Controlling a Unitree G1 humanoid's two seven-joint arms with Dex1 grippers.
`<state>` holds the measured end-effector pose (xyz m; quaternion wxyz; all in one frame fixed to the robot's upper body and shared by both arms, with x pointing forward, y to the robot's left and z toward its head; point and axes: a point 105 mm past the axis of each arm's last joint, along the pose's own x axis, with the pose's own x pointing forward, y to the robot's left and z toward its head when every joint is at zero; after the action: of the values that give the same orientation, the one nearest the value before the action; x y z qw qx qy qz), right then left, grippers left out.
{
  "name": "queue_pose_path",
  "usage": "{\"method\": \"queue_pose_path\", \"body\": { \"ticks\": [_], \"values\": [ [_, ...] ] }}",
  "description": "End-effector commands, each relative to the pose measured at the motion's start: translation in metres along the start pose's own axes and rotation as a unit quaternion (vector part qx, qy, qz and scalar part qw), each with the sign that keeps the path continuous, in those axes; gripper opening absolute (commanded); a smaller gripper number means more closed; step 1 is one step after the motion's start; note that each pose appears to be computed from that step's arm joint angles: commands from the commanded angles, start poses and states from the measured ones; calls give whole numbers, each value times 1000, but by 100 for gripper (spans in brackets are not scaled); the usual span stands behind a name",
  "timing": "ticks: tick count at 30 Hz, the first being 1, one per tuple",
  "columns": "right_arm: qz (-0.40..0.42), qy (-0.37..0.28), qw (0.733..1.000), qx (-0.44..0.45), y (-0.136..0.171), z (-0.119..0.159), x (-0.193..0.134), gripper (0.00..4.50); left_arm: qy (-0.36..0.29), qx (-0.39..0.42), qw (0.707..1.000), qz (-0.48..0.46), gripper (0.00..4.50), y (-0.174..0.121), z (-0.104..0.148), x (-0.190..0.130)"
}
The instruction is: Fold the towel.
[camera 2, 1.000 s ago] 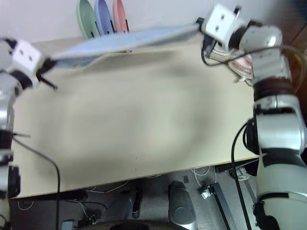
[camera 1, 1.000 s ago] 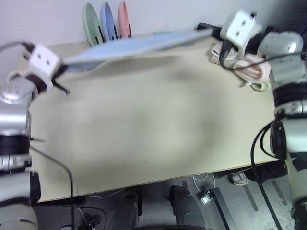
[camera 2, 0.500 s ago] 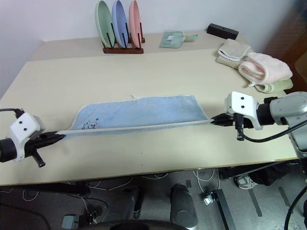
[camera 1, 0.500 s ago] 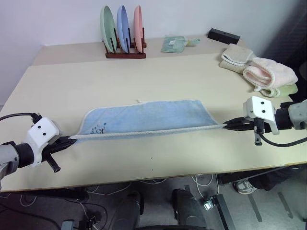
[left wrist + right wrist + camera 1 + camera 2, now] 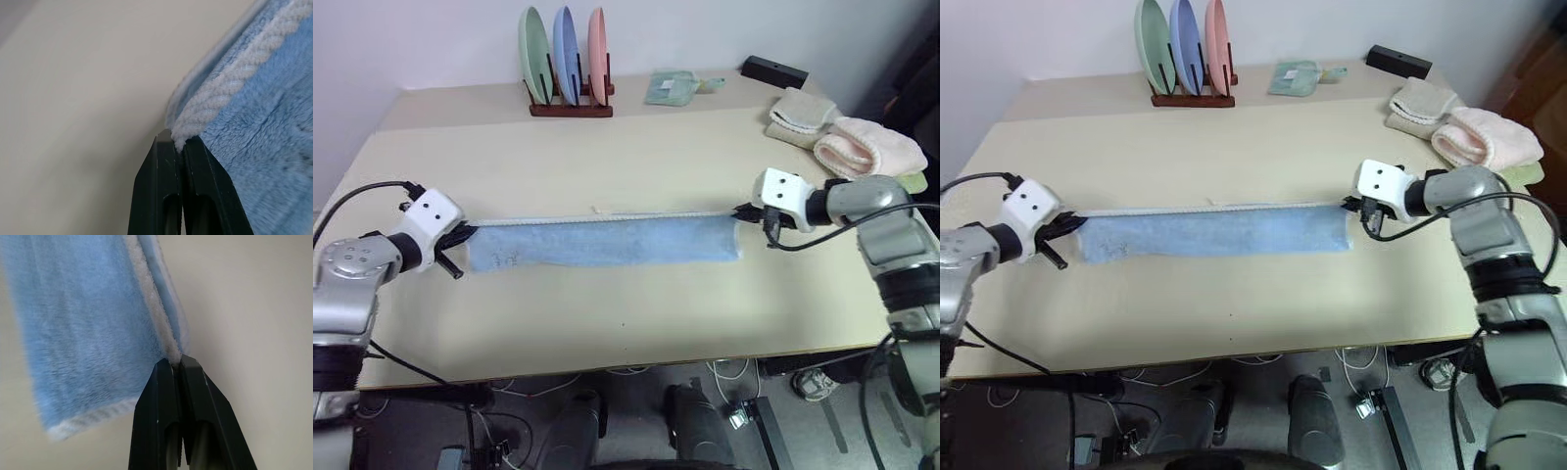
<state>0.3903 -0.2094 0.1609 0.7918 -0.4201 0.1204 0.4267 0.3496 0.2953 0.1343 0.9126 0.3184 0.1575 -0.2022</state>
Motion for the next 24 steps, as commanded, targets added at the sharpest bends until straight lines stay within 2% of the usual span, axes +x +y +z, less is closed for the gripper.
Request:
{"method": "queue_pose_path", "body": {
  "ticks": [1,7,10,14,16,19,22,24],
  "values": [
    [-27,-5,1000,-14,-13,2,1,2,0,16,1000,22,0,10,0,3],
    [-59,-14,998,0,-21,1,9,2,-17,-11,1000,18,0,7,1,6],
    [-80,-21,997,6,-28,3,6,93,-22,-29,999,38,95,14,1,2],
    [-124,-11,992,-11,-40,2,-9,275,-28,-42,994,93,274,28,0,-7],
    [-151,-11,988,-20,-46,3,-21,275,-44,-80,988,123,274,35,-1,-16],
    [-182,-18,983,-10,-49,3,-38,275,-56,-97,981,160,274,43,-4,-29],
    [-191,-62,977,72,-39,5,-57,275,-79,-112,970,201,274,49,-3,-49],
    [-177,-96,969,143,-23,9,-63,331,-102,-120,963,220,280,51,5,-59]
  ]
}}
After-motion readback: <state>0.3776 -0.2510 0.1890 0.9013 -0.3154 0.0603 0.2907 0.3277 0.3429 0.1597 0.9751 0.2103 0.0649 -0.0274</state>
